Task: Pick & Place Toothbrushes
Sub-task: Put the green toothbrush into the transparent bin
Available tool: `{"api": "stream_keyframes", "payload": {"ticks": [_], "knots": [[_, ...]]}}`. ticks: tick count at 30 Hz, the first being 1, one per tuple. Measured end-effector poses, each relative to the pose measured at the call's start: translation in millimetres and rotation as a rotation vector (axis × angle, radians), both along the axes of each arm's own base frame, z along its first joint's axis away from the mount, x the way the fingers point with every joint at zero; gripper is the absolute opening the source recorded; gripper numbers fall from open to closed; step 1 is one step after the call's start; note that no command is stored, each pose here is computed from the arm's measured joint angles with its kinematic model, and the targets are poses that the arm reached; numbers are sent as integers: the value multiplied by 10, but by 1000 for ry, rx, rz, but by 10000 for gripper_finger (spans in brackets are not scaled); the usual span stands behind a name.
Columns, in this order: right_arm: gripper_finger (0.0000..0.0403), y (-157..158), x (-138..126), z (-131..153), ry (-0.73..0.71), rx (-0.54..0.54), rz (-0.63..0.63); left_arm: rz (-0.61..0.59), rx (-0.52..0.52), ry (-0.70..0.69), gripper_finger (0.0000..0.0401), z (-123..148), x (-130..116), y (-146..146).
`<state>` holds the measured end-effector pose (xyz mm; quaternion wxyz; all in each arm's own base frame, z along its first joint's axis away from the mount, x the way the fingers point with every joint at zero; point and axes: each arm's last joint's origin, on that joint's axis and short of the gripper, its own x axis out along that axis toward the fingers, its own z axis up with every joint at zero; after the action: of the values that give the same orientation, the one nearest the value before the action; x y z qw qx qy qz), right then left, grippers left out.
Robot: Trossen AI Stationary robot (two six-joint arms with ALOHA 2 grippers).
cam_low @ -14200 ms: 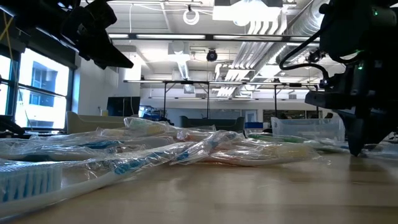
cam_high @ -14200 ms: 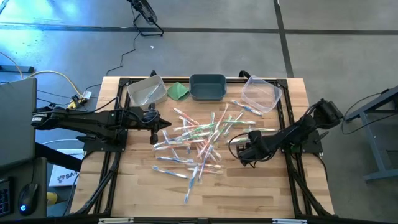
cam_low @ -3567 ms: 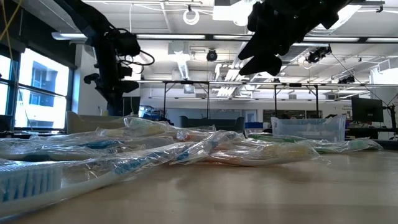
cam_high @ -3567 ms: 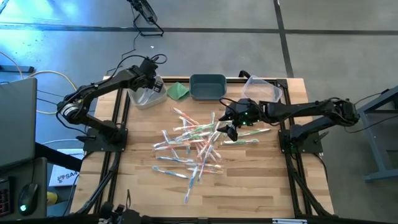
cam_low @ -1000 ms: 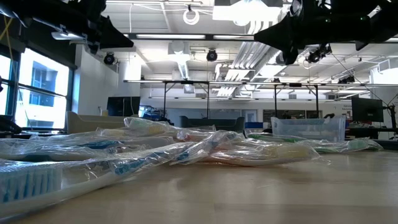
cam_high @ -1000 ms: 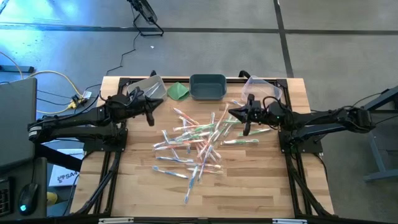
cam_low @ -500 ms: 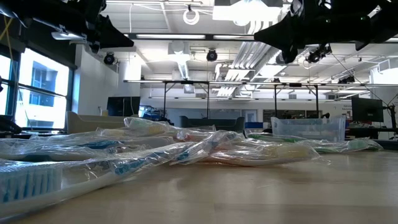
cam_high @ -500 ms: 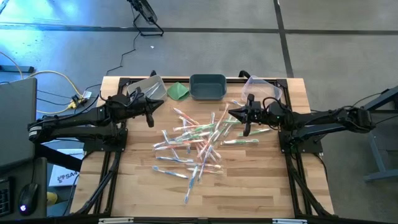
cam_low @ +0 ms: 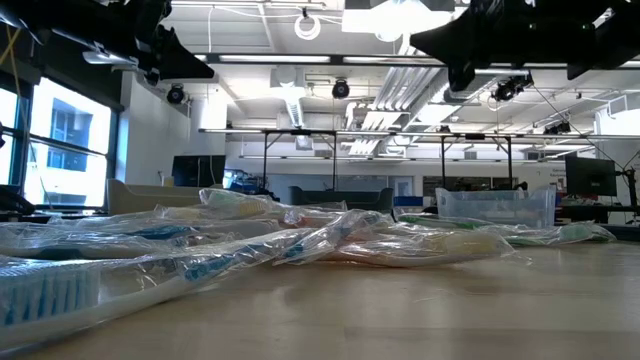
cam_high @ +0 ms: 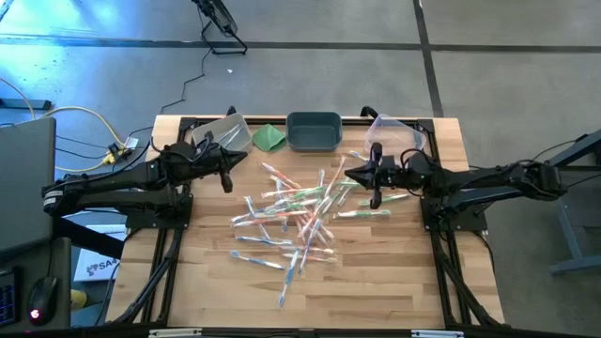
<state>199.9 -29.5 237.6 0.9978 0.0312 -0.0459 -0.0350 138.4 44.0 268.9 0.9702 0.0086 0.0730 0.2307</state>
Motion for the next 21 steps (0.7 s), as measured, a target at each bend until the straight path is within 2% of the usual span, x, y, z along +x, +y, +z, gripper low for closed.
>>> {"api": "stream_keyframes", "payload": {"ticks": [8, 13, 16, 21], "knots": [[5, 16, -2, 29, -26, -78, 44, 1, -2, -1, 1, 0, 0, 0], [3, 64, 4, 55, -57, 34, -1, 3, -50, -26, 1, 0, 1, -1], [3, 141, 57, 68, 28, 49, -47, -10, -69, -33, 1, 0, 3, -5], [3, 235, 185, 118, 305, 34, -188, -25, -74, -32, 1, -3, 4, -10]]}}
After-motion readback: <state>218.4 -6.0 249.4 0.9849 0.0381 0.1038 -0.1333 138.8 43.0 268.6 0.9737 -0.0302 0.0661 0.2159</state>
